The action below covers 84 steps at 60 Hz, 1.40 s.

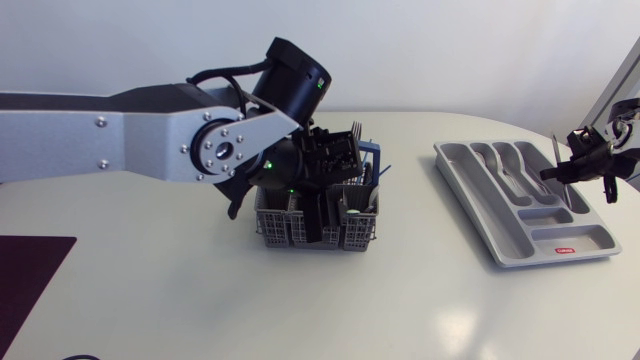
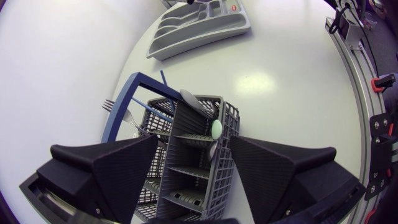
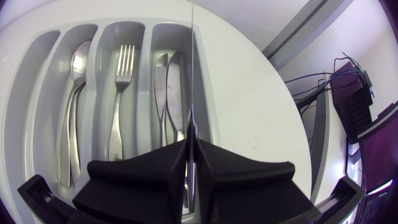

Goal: Sort the cutlery from the basket into the organizer compartments.

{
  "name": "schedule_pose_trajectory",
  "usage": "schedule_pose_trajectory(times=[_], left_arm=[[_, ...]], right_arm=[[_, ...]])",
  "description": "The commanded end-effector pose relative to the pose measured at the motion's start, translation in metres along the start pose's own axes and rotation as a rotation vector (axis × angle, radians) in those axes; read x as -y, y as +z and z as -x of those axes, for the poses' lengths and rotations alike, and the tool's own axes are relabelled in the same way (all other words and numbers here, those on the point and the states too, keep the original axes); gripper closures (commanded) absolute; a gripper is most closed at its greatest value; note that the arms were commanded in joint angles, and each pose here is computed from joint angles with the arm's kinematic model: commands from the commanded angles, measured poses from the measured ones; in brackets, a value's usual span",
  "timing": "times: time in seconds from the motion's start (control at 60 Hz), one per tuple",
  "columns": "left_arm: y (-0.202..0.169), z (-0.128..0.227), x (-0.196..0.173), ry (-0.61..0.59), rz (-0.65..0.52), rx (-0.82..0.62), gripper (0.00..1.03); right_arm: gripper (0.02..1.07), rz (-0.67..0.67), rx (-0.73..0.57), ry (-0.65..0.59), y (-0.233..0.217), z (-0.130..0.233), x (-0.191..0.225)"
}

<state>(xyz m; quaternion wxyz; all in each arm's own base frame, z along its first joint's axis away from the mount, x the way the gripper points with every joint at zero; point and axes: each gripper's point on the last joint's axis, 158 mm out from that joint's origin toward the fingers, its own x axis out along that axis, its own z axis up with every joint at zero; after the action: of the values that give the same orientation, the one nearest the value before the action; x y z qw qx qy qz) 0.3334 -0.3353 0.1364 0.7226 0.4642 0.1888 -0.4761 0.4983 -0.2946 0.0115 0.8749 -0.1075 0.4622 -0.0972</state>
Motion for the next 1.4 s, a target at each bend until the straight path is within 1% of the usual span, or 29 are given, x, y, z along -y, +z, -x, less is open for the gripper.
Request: schedule_pose_trajectory(times=[0.0,0.05,0.133,0.217,0.25,0.3,0.333,0.383,0.4,0.483,0.567,0.6,0.667,0.7,0.767,0.817,0.85,0.967,1.0,1.1,1.25,1.383], left_arm=[[-0.017,-0.012,0.019,-0.052,-0.033,-0.052,0.24],[-0.02,-0.012,0.022,-0.064,-0.042,-0.062,0.24],[-0.021,-0.016,0.028,-0.083,-0.058,-0.072,0.27],[-0.026,-0.019,0.032,-0.093,-0.072,-0.09,0.27],[-0.026,-0.02,0.032,-0.095,-0.075,-0.093,0.29],[-0.027,-0.02,0.033,-0.098,-0.078,-0.096,0.31],[-0.028,-0.021,0.033,-0.097,-0.08,-0.099,0.31],[-0.029,-0.022,0.033,-0.098,-0.083,-0.103,0.31],[-0.031,-0.023,0.034,-0.099,-0.09,-0.112,0.34],[-0.035,-0.025,0.035,-0.1,-0.102,-0.124,0.37],[-0.036,-0.026,0.035,-0.098,-0.11,-0.13,0.37],[-0.036,-0.027,0.034,-0.097,-0.115,-0.131,0.39],[-0.038,-0.03,0.033,-0.091,-0.121,-0.143,0.4],[-0.038,-0.032,0.033,-0.094,-0.127,-0.146,0.43],[-0.042,-0.036,0.034,-0.096,-0.135,-0.16,0.44],[-0.043,-0.038,0.034,-0.098,-0.137,-0.163,0.45],[-0.041,-0.039,0.033,-0.093,-0.14,-0.158,0.48],[-0.037,-0.041,0.029,-0.074,-0.146,-0.146,0.49],[-0.036,-0.04,0.028,-0.071,-0.146,-0.144,0.52],[-0.032,-0.041,0.024,-0.06,-0.149,-0.135,0.54],[-0.031,-0.042,0.02,-0.046,-0.151,-0.13,0.56],[-0.031,-0.042,0.016,-0.034,-0.149,-0.128,0.56]], right_arm=[[0.95,0.015,-0.041,0.025,-0.01,-0.017,-0.015],[0.88,0.013,-0.045,0.028,-0.011,-0.019,-0.017],[0.8,0.011,-0.046,0.027,-0.011,-0.021,-0.018],[0.7,0.008,-0.046,0.027,-0.011,-0.022,-0.018],[0.67,0.006,-0.042,0.027,-0.009,-0.02,-0.017],[0.59,0.002,-0.038,0.025,-0.008,-0.018,-0.017],[0.55,0.002,-0.036,0.023,-0.006,-0.016,-0.016],[0.49,0.001,-0.029,0.019,-0.004,-0.013,-0.015],[0.46,-0.002,-0.026,0.016,-0.003,-0.011,-0.013],[0.34,-0.002,-0.002,0.004,0.004,0.002,-0.01],[0.28,-0.003,0.022,-0.008,0.009,0.018,-0.01],[0.26,0.001,0.034,-0.01,0.011,0.025,-0.013],[0.22,0.008,0.061,-0.019,0.015,0.04,-0.015],[0.2,0.012,0.078,-0.024,0.018,0.047,-0.017],[0.2,0.019,0.097,-0.027,0.02,0.06,-0.022],[0.17,0.026,0.117,-0.029,0.023,0.071,-0.026],[0.17,0.029,0.131,-0.029,0.023,0.079,-0.029],[0.17,0.051,0.163,-0.011,0.024,0.103,-0.047],[0.17,0.059,0.173,-0.005,0.023,0.108,-0.052],[0.17,0.091,0.198,0.011,0.021,0.128,-0.074],[0.17,0.123,0.224,0.033,0.019,0.148,-0.097],[0.17,0.149,0.23,0.052,0.012,0.154,-0.114]])
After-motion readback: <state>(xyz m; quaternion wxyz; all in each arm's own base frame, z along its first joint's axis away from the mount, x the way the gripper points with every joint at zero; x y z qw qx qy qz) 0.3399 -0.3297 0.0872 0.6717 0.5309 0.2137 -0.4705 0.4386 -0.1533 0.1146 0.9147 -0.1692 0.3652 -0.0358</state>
